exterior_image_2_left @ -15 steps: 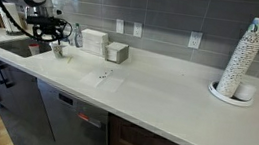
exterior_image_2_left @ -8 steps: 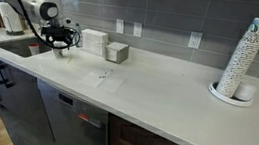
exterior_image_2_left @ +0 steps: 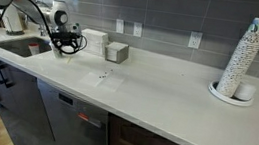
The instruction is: Pick up the plastic white spoon, push the topmost beam onto the napkin with the plastic white spoon, put the plastic white spoon on the right side of the kitchen counter
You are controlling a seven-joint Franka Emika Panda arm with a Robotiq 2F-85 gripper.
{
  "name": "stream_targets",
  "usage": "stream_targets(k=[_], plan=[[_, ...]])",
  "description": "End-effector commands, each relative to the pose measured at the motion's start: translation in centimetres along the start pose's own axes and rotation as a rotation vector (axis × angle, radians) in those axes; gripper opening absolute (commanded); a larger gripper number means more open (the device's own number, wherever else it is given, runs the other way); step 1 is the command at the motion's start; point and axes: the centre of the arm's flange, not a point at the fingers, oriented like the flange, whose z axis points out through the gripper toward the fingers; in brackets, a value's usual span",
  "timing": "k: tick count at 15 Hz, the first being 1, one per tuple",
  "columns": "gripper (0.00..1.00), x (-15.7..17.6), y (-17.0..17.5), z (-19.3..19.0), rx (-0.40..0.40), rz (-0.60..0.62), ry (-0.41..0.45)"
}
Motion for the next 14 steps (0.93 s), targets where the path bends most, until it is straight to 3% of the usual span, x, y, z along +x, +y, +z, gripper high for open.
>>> stream_targets(k=[1,7,14], plan=[[1.00,0.6,-0.1,0.4,0.002,-0.004,0.000],[1.00,1.3,0.1,0.4,0.003,-0.005,0.002],[1.00,2.7,-2.2,3.5,-0.009,-0.040,0.012]])
